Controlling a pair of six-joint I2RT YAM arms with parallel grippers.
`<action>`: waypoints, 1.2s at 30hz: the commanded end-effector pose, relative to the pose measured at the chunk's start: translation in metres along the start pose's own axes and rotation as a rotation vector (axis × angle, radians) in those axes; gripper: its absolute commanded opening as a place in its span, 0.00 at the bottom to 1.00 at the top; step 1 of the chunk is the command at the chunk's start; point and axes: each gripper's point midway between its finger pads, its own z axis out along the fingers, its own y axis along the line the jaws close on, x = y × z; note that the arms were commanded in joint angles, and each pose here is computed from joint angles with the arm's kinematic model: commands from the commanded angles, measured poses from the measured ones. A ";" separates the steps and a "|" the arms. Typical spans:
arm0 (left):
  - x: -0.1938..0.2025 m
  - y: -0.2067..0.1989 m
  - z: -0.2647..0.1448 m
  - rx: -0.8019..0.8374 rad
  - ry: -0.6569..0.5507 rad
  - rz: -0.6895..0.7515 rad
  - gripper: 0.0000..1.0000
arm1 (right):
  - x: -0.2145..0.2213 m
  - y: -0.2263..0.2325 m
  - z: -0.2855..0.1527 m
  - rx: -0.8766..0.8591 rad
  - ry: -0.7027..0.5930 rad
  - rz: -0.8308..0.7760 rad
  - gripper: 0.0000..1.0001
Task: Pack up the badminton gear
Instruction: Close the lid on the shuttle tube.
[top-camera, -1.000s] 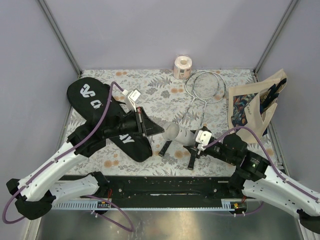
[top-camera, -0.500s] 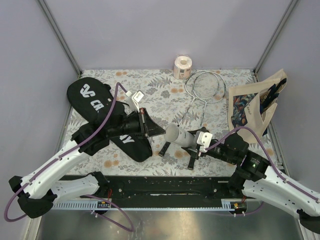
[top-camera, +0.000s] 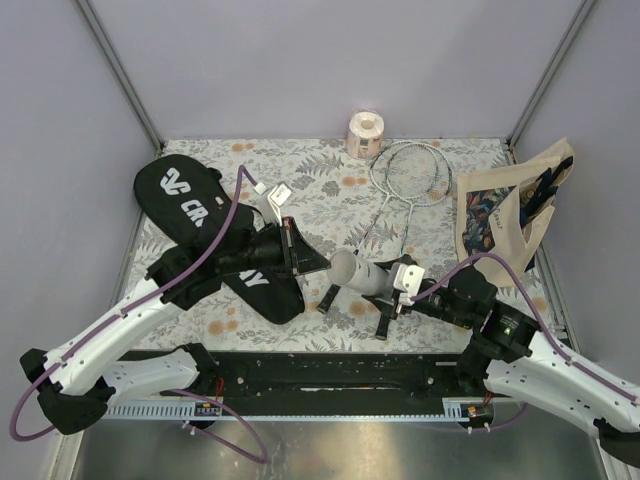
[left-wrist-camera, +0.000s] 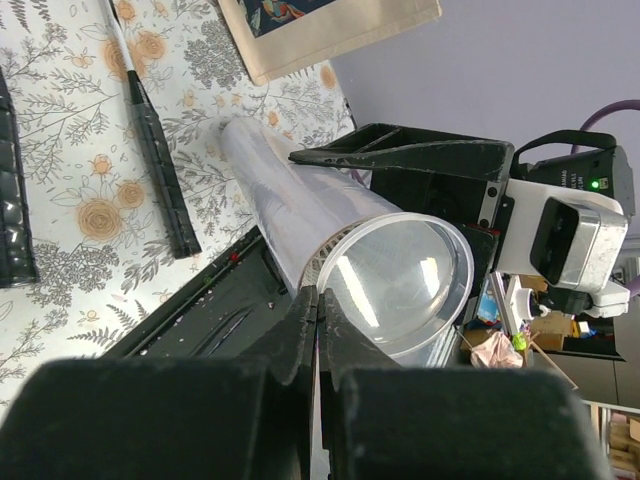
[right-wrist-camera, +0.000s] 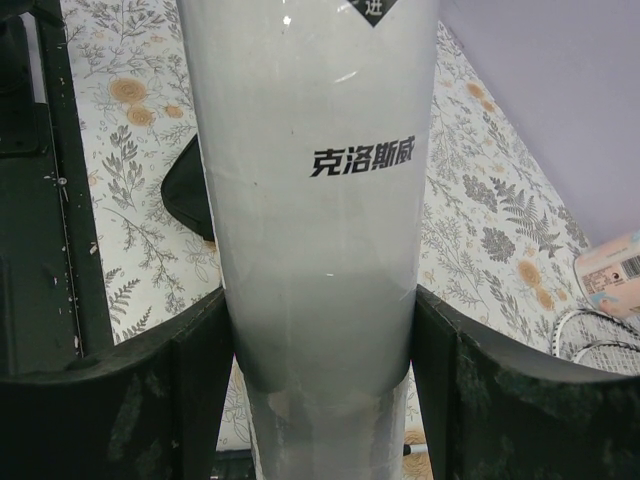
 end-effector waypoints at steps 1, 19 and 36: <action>-0.012 0.004 -0.003 -0.037 -0.051 0.044 0.00 | -0.032 -0.007 -0.001 0.014 -0.111 -0.034 0.38; -0.006 0.015 -0.003 -0.103 -0.003 0.073 0.00 | -0.030 -0.008 0.001 0.015 -0.104 -0.033 0.38; 0.001 0.034 0.000 -0.186 0.037 0.070 0.00 | -0.034 -0.007 0.004 0.011 -0.117 -0.021 0.38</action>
